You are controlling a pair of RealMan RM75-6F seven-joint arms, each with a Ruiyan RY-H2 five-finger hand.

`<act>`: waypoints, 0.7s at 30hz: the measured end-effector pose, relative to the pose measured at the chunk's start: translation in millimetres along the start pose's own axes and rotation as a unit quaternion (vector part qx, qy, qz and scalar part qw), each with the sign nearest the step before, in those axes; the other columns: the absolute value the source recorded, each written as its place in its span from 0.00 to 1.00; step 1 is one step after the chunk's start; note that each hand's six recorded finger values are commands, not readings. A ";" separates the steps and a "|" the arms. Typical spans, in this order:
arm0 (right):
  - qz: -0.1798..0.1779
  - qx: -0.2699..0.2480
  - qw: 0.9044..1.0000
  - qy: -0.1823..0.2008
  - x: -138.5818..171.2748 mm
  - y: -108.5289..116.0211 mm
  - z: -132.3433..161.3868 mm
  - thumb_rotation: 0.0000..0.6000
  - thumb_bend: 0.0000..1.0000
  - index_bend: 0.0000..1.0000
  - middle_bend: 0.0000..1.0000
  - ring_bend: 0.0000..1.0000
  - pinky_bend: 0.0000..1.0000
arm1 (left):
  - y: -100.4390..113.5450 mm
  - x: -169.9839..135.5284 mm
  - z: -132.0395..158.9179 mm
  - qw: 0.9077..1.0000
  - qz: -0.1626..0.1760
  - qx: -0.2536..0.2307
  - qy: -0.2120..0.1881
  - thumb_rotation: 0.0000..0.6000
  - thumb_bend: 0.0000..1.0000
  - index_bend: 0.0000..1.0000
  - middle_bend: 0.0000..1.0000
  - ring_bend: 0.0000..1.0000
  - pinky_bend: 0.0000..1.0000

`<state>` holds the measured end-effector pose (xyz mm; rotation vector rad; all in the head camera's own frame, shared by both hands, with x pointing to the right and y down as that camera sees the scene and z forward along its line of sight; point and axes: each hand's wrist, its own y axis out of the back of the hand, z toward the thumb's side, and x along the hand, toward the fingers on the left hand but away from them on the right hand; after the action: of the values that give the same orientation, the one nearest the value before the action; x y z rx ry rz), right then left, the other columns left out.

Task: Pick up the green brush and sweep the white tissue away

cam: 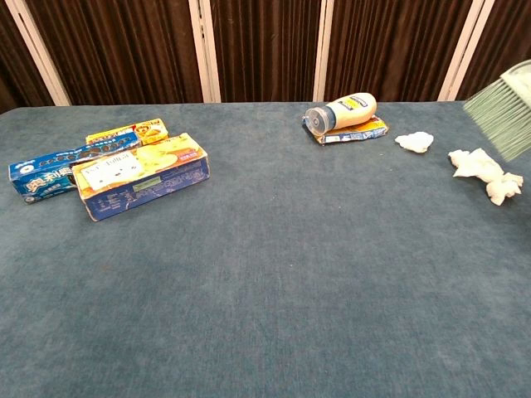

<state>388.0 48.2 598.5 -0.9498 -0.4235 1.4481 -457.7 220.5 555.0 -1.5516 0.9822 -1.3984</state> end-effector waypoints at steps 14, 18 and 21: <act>0.045 -0.195 0.975 0.094 81.6 18.4 122.8 1.00 0.52 0.82 1.00 1.00 0.95 | -1.5 0.5 0.4 1.000 -0.004 -0.002 0.002 1.00 0.09 0.00 0.00 0.00 0.00; 0.050 -0.221 0.968 0.110 90.9 24.9 153.7 1.00 0.52 0.57 1.00 1.00 0.95 | -1.2 0.0 -0.1 1.000 -0.005 -0.003 0.003 1.00 0.09 0.00 0.00 0.00 0.00; 0.055 -0.223 0.966 0.115 95.0 26.1 169.4 1.00 0.48 0.34 1.00 1.00 0.95 | -0.7 -0.2 -1.5 1.000 -0.006 -0.005 0.005 1.00 0.09 0.00 0.00 0.00 0.00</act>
<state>255.8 183.1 650.7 -1.5067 -0.5422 1.3450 -459.2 220.9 555.6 -1.5614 0.9885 -1.4140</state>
